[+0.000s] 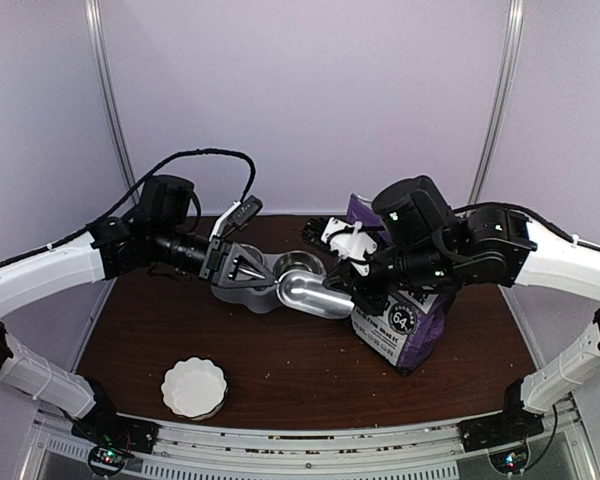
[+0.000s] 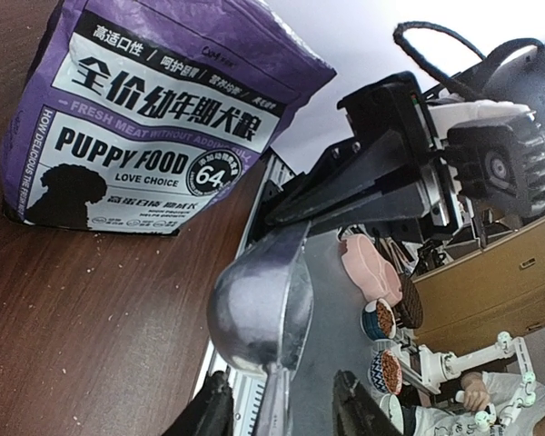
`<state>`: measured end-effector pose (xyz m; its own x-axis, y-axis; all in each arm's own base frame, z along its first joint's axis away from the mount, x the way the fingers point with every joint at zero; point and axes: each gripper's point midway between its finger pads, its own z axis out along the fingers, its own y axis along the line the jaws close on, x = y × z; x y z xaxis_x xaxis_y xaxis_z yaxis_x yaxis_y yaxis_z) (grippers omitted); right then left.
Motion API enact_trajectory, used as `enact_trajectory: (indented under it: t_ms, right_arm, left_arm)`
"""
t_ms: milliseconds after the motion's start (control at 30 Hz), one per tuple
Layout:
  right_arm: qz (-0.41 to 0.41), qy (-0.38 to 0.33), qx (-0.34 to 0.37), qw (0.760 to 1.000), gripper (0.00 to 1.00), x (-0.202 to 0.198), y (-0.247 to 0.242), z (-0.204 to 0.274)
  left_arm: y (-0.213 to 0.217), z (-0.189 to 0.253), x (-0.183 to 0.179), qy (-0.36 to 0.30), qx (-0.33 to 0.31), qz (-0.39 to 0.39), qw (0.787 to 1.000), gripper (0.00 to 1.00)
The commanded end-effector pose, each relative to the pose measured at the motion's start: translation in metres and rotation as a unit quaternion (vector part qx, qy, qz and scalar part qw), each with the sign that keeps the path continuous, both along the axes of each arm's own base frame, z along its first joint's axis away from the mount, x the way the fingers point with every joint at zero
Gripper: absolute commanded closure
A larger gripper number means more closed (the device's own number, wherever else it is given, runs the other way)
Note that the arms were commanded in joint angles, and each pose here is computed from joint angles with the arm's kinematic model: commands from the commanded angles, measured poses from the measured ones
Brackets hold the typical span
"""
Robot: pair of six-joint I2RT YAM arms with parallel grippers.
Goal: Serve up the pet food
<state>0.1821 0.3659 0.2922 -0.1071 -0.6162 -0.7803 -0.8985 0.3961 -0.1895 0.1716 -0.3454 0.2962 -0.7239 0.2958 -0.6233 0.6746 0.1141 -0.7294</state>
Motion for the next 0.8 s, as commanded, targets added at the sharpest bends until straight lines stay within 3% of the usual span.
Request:
enact_trajectory:
  t_ms: [0, 333, 767]
  right_arm:
    - [-0.005, -0.020, 0.018, 1.000, 1.00, 0.0047, 0.0070, 0.0171]
    - [-0.014, -0.020, 0.018, 1.000, 1.00, 0.0083, 0.0074, 0.0165]
    - [-0.003, -0.016, 0.012, 1.000, 1.00, 0.0042, 0.0079, 0.0139]
  left_arm:
    - [-0.0061, 0.0187, 0.0000, -0.018, -0.029, -0.015, 0.999, 0.62]
    - [-0.0067, 0.0154, -0.0005, -0.013, -0.026, -0.016, 0.999, 0.66]
    - [-0.0076, 0.0148, -0.0010, -0.012, -0.027, -0.016, 0.999, 0.79]
